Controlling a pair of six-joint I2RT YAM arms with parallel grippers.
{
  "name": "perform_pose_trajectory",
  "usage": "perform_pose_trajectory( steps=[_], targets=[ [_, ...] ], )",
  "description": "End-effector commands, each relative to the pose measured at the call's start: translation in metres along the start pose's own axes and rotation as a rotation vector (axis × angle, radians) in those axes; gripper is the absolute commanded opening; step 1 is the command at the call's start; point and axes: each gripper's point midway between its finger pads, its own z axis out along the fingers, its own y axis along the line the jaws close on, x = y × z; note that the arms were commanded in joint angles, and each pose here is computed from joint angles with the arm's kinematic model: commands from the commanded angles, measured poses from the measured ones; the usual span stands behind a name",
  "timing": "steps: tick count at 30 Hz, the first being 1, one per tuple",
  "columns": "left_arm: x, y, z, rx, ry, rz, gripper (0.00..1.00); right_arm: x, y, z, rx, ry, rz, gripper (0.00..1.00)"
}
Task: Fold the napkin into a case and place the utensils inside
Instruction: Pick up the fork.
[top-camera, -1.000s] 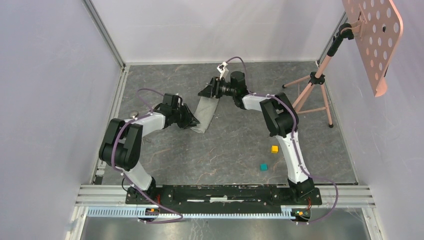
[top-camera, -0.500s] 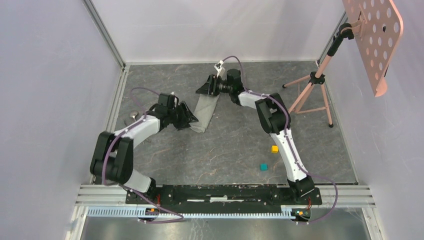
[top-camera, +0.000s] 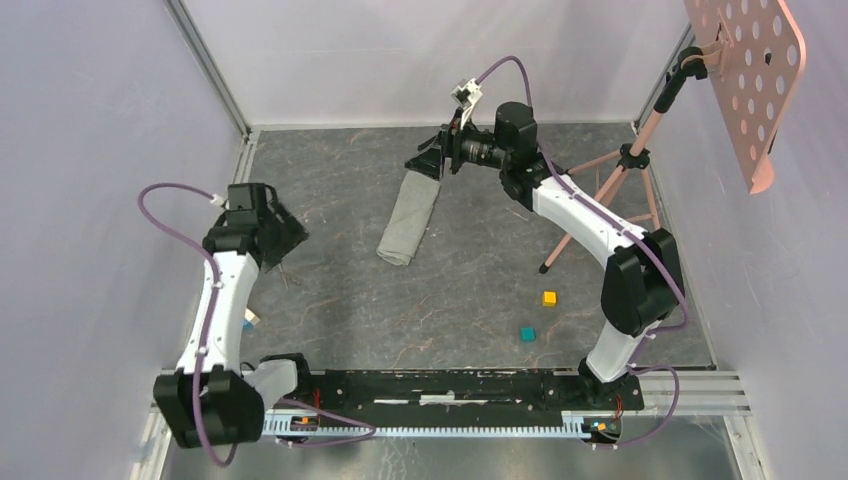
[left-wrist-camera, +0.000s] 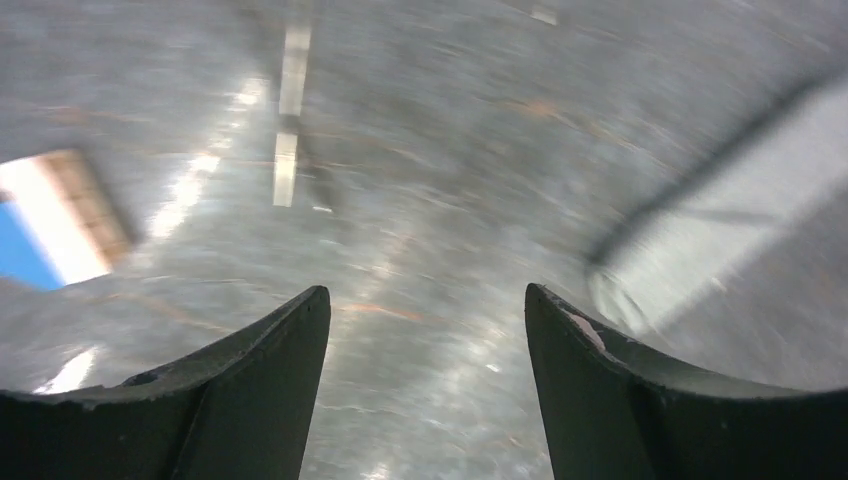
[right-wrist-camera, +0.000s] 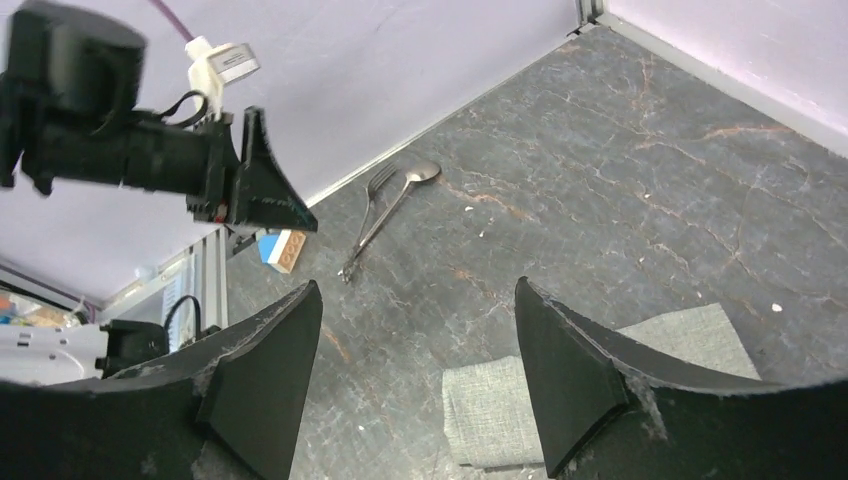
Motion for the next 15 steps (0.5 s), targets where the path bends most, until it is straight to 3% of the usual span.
perform_pose_trajectory(
  steps=[1, 8, 15],
  targets=[
    [-0.015, 0.088, 0.010, -0.351, 0.058, 0.006, 0.77, 0.041, -0.015, -0.001, 0.010, 0.100, -0.021, 0.76],
    [-0.039, 0.129, 0.078, -0.432, 0.134, -0.186, 0.52, 0.048, -0.014, -0.003, 0.002, 0.110, -0.025, 0.75],
    [-0.060, 0.125, 0.118, -0.408, 0.126, -0.219, 0.56, 0.051, -0.016, -0.003, 0.008, 0.113, -0.031, 0.74]
  ],
)
